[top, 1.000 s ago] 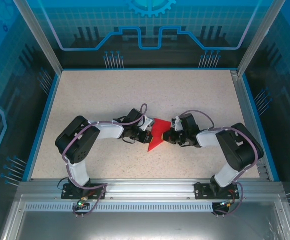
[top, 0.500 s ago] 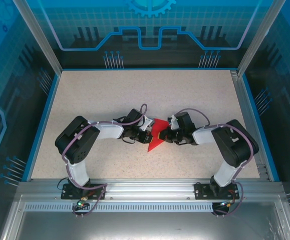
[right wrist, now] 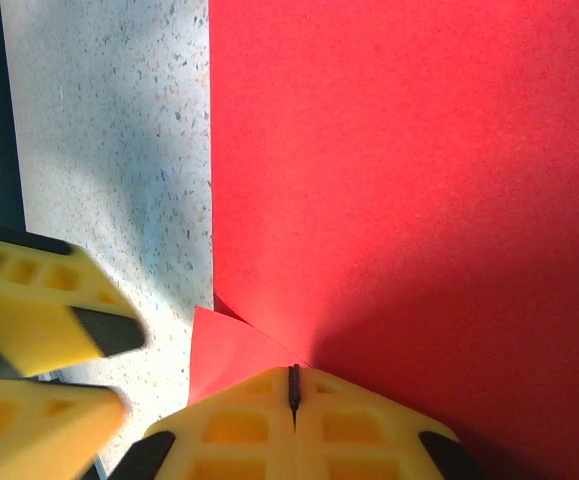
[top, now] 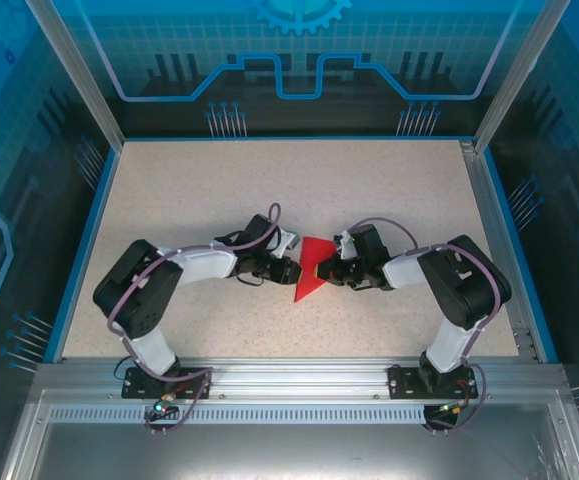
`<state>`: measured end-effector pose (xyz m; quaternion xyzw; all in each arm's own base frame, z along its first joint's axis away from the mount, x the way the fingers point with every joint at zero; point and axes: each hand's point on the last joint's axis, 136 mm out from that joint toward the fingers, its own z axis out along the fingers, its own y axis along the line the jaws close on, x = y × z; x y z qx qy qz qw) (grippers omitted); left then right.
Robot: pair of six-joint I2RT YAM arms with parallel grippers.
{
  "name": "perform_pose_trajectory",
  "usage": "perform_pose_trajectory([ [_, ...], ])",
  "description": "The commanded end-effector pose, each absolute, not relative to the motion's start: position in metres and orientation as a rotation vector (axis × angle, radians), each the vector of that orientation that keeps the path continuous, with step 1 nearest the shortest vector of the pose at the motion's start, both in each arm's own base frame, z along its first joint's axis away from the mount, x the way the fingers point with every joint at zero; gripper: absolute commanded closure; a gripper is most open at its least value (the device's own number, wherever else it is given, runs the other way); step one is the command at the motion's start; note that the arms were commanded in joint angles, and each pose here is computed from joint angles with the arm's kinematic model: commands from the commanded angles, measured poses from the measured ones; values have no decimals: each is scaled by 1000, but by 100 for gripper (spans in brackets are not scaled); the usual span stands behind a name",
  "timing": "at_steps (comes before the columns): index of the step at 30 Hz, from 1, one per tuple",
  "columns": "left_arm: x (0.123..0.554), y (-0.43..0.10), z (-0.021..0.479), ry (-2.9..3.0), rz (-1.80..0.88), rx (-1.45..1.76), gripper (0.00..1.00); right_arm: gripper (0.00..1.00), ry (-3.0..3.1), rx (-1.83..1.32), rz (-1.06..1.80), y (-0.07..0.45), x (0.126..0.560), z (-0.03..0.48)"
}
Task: Fold a paper plane with a square sheet of paper (pick it up from the middle)
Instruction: Third fold the triangle at the center of the table.
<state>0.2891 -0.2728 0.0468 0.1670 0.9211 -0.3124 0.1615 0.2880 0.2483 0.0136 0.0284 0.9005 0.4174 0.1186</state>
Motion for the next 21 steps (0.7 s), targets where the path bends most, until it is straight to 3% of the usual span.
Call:
perform_pose_trajectory([
  [1, 285, -267, 70, 2631, -942, 344, 66, 100, 2739, 138, 1092, 233, 277, -13],
  [6, 265, -288, 91, 2606, -1215, 329, 78, 100, 2747, 145, 1078, 231, 277, -9],
  [11, 239, -311, 86, 2658, -1402, 413, 81, 99, 2727, 144, 1095, 233, 281, -1],
  [21, 239, -314, 37, 2795, -1325, 376, 82, 98, 2716, 133, 1113, 236, 284, 5],
])
